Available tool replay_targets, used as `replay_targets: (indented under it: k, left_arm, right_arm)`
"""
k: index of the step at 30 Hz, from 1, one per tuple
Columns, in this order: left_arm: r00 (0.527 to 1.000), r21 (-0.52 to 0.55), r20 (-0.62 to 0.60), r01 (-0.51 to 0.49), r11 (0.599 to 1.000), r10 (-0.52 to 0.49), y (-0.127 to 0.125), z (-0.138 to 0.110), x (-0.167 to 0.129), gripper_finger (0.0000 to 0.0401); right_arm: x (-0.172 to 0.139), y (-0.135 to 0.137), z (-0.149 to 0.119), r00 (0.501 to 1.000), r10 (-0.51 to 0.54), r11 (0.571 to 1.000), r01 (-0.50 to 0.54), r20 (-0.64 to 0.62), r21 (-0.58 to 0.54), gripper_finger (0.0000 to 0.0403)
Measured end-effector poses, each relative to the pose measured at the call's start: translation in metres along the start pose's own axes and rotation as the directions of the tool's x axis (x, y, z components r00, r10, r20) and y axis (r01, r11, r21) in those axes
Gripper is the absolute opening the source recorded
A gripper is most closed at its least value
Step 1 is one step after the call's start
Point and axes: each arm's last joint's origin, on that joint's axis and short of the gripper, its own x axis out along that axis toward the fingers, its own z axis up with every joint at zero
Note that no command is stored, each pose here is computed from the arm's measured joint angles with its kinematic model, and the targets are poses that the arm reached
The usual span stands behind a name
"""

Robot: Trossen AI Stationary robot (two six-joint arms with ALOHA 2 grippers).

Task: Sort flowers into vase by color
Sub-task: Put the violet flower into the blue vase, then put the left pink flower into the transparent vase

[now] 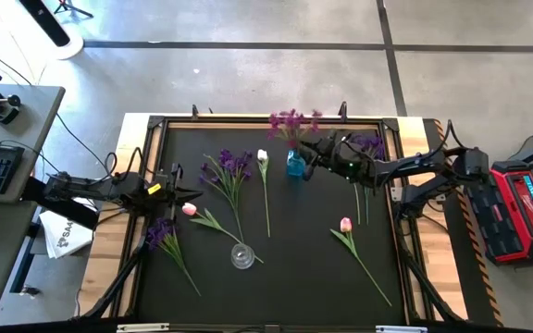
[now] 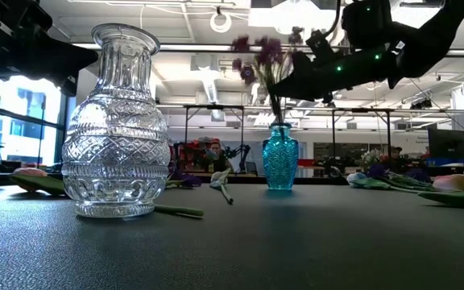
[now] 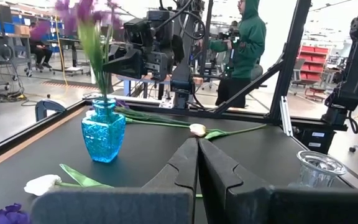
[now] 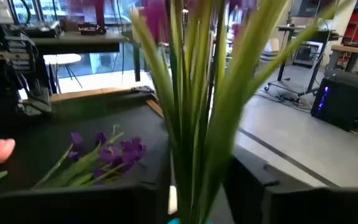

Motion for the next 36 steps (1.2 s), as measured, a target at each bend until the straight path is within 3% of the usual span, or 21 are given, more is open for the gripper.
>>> replay_targets:
  k: [5, 10, 15, 21, 27, 36]
  left_arm:
    - [1.0, 0.002, -0.003, -0.005, 1.0, 0.005, 0.0, 0.0, 0.0, 0.0]
    - [0.999, 0.012, 0.001, -0.043, 0.999, 0.043, 0.001, 0.0, 0.0, 0.0]
    - [0.99, 0.056, 0.026, -0.141, 0.988, 0.14, 0.004, 0.002, 0.0, 0.0]
    - [0.958, -0.009, 0.004, -0.286, 0.958, 0.286, 0.008, 0.002, 0.0, 0.0]
    - [0.938, 0.014, -0.053, -0.342, 0.94, 0.342, 0.008, 0.008, 0.006, 0.0]
    - [0.904, 0.0, -0.248, -0.36, 0.933, 0.349, -0.003, 0.031, 0.033, 0.0]
  right_arm:
    - [-0.002, -0.001, -0.002, 0.998, -0.036, 0.999, 0.035, -0.046, -0.023, 0.0174]
    - [-0.012, 0.001, 0.004, 0.996, -0.019, 0.999, 0.016, -0.086, -0.041, 0.0196]
    - [-0.033, 0.004, 0.016, 0.989, -0.082, 0.995, 0.074, -0.122, -0.073, 0.0192]
    - [-0.068, 0.019, 0.033, 0.983, -0.149, 0.988, 0.143, -0.108, -0.061, 0.0179]
    - [-0.088, 0.044, 0.037, 0.994, -0.08, 0.995, 0.075, -0.077, -0.063, 0.0161]
    - [-0.084, 0.07, 0.016, 0.989, -0.008, 0.991, -0.012, -0.146, -0.135, 0.0145]
